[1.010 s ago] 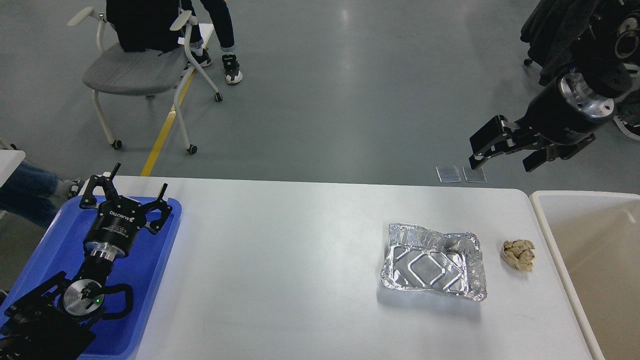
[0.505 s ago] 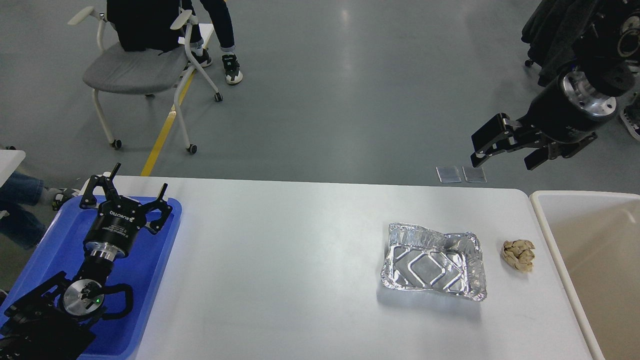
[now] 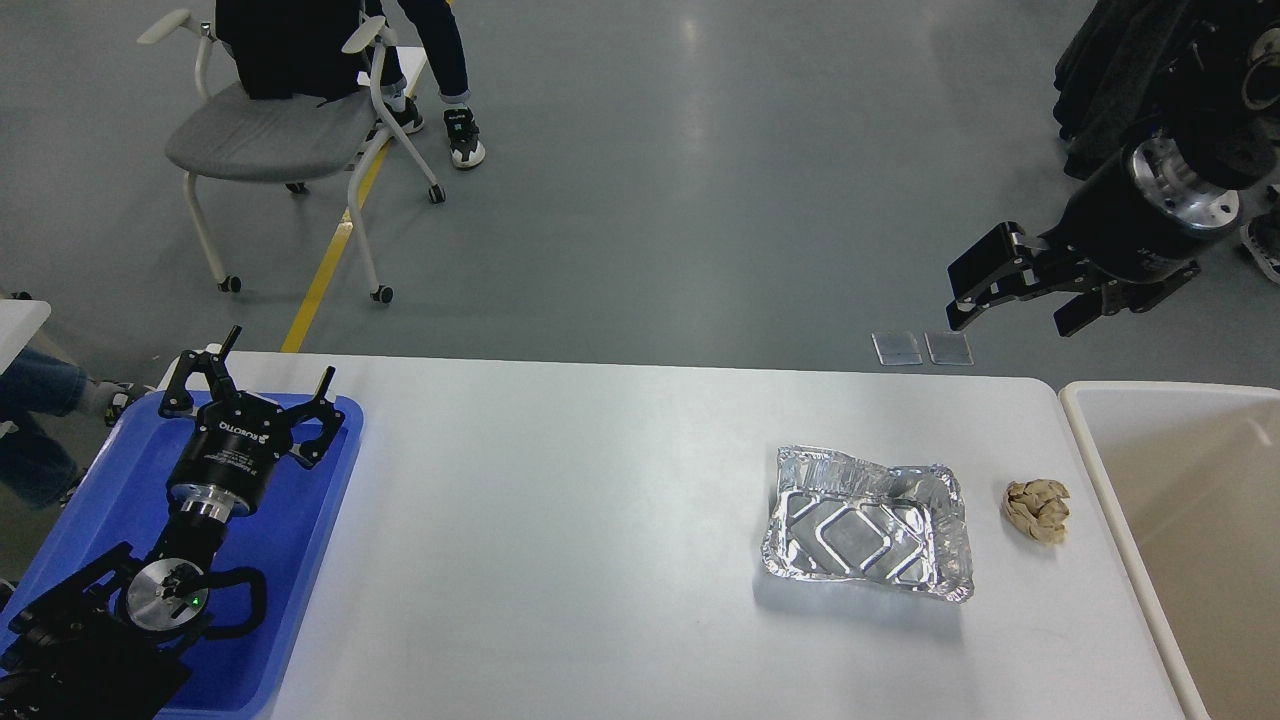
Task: Tidy desktop
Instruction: 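Move the right gripper toward the foil tray, opening it, then lower the right gripper onto the foil tray's edge nearest the bin, then close the right gripper on the foil tray edge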
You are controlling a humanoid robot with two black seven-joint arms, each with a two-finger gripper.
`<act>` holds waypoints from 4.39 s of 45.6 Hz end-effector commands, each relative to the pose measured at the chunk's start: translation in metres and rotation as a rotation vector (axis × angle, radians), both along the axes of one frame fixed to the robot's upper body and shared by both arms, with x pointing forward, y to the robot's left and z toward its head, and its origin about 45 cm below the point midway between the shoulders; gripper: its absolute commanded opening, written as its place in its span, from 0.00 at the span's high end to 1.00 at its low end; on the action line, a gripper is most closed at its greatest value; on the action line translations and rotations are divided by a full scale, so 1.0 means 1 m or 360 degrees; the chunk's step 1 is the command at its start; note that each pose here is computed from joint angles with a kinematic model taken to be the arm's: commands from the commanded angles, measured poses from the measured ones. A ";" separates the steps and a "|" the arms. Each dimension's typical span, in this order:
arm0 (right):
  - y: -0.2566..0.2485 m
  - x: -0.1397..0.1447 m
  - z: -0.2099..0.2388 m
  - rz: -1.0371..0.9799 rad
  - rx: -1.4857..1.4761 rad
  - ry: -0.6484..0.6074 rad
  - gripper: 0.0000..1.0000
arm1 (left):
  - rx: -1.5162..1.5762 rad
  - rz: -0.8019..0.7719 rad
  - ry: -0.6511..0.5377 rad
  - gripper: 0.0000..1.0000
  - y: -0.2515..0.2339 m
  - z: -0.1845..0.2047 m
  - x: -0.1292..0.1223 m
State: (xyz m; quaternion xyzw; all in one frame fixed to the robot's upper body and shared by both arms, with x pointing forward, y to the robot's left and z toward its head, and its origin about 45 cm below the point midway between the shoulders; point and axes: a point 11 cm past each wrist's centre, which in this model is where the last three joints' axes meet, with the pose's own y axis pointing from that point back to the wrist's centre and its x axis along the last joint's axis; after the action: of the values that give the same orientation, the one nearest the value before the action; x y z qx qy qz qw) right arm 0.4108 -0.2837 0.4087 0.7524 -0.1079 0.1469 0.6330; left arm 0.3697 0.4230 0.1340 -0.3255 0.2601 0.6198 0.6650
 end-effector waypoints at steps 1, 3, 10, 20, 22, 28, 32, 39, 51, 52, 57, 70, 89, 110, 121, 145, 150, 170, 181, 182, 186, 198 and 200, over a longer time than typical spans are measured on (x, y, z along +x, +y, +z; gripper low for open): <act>-0.002 0.000 -0.001 -0.0008 -0.0006 0.0003 0.00 | 0.0000 0.0000 0.0000 0.01 0.000 0.000 0.000; -0.003 0.000 -0.002 -0.0010 -0.0007 0.0006 0.00 | 0.0000 0.0000 0.0000 0.01 0.000 0.000 0.000; -0.005 -0.001 -0.006 -0.0016 -0.0009 0.0023 0.00 | 0.0000 0.0000 0.0000 0.01 0.000 0.000 0.000; -0.007 -0.001 -0.006 -0.0025 -0.0008 0.0023 0.00 | 0.0000 0.0000 0.0000 0.01 0.000 0.000 0.000; -0.007 -0.001 -0.006 -0.0025 -0.0008 0.0023 0.00 | 0.0000 0.0000 0.0000 0.01 0.000 0.000 0.000; -0.008 -0.001 -0.007 -0.0027 -0.0010 0.0027 0.00 | 0.0000 0.0000 0.0000 0.01 0.000 0.000 0.000; -0.007 -0.002 -0.008 -0.0025 -0.0010 0.0031 0.00 | 0.0000 0.0000 0.0000 0.01 0.000 0.000 0.000; -0.005 -0.001 -0.008 -0.0018 -0.0009 0.0030 0.00 | 0.0000 0.0000 0.0000 0.01 0.000 0.000 0.000; -0.016 0.006 -0.023 -0.0064 -0.0033 0.0047 0.00 | 0.0000 0.0000 0.0000 0.01 0.000 0.000 0.000; -0.019 0.006 -0.027 -0.0072 -0.0035 0.0057 0.00 | 0.0000 0.0000 0.0000 0.01 0.000 0.000 0.000; -0.030 0.007 -0.045 -0.0115 -0.0051 0.0100 0.00 | 0.0000 0.0000 0.0000 0.01 0.000 0.000 0.000; -0.035 0.011 -0.091 -0.0137 -0.0101 0.0202 0.00 | 0.0000 0.0000 0.0000 0.01 0.000 0.000 0.000; -0.044 -0.009 -0.163 -0.0162 -0.0144 0.0425 0.00 | 0.0000 0.0000 0.0000 0.01 0.000 0.000 0.000; -0.037 -0.006 -0.238 -0.0165 -0.0112 0.0143 0.00 | 0.0000 0.0000 0.0000 0.01 0.000 0.000 0.000; -0.025 -0.012 -0.252 -0.0188 -0.0007 0.0185 0.00 | 0.0000 0.0000 0.0000 0.01 0.000 0.000 0.000; -0.051 -0.015 -0.267 -0.0268 -0.0054 0.0084 0.00 | 0.0000 0.0003 0.0001 0.01 0.000 0.000 -0.001; -0.055 -0.014 -0.276 -0.0283 -0.0062 -0.0020 0.00 | 0.0000 0.0003 0.0001 0.01 0.000 0.000 -0.001; -0.060 -0.025 -0.291 -0.0314 -0.0058 -0.0039 0.00 | 0.0001 0.0004 0.0002 0.01 0.001 -0.001 -0.001; -0.072 -0.037 -0.298 -0.0358 -0.0060 0.0008 0.00 | 0.0000 0.0003 0.0001 0.01 0.000 0.000 -0.001; -0.072 -0.036 -0.298 -0.0360 -0.0061 0.0005 0.00 | 0.0000 0.0003 0.0001 0.01 0.000 0.000 -0.001; -0.078 -0.037 -0.297 -0.0376 -0.0068 0.0003 0.00 | 0.0001 0.0004 0.0002 0.01 0.001 -0.001 -0.001; -0.075 -0.037 -0.302 -0.0383 -0.0058 -0.0011 0.00 | 0.0001 0.0004 0.0002 0.01 0.001 -0.001 -0.001; -0.073 -0.036 -0.301 -0.0387 -0.0043 -0.0019 0.00 | 0.0000 0.0003 0.0001 0.01 0.000 0.000 -0.001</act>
State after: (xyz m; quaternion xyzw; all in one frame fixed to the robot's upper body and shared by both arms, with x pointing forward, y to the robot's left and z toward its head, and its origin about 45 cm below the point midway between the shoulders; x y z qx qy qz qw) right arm 0.3735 -0.3569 0.1089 0.7230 -0.1901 0.0744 0.6600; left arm 0.3691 0.4234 0.1334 -0.3254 0.2601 0.6207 0.6642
